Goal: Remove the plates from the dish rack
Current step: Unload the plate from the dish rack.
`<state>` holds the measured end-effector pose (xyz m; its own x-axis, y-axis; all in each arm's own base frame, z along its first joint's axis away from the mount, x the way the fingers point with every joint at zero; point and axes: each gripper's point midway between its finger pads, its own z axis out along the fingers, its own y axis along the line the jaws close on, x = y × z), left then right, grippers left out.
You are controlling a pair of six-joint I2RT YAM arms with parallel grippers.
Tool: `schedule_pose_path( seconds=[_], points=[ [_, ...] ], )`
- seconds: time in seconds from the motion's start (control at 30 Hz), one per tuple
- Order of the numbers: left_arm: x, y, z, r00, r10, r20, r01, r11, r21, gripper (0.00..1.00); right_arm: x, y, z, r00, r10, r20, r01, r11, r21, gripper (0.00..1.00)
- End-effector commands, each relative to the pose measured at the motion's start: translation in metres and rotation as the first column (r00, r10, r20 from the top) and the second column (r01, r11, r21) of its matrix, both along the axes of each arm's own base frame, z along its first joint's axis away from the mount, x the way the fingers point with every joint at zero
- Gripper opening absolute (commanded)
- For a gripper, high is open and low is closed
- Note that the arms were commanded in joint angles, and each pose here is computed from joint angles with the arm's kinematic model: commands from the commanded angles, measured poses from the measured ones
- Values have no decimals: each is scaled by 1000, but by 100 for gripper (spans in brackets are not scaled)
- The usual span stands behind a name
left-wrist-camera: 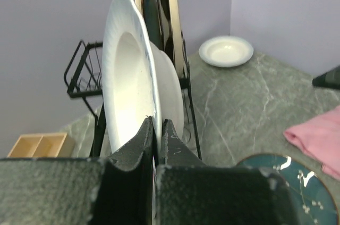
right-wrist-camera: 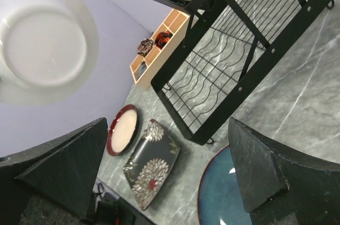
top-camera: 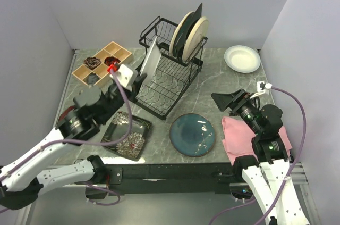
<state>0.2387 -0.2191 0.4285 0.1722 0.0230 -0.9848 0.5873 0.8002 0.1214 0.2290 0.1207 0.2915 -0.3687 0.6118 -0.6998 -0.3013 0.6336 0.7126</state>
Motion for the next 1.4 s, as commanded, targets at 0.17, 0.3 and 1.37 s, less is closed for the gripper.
schedule_pose_path(
  seconds=[0.17, 0.3, 1.37],
  points=[
    [-38, -12, -43, 995, 85, -54, -85, 996, 6, 1, -18, 5, 1, 995, 28, -98, -22, 998, 61, 100],
    [-57, -37, -65, 997, 39, -64, -34, 997, 73, 1, -16, 10, -14, 985, 54, -163, -42, 996, 75, 100],
    [-103, -158, -145, 992, -17, 128, -40, 902, 429, 1, -24, 86, -79, 817, 344, -464, -287, 939, 190, 100]
  ],
)
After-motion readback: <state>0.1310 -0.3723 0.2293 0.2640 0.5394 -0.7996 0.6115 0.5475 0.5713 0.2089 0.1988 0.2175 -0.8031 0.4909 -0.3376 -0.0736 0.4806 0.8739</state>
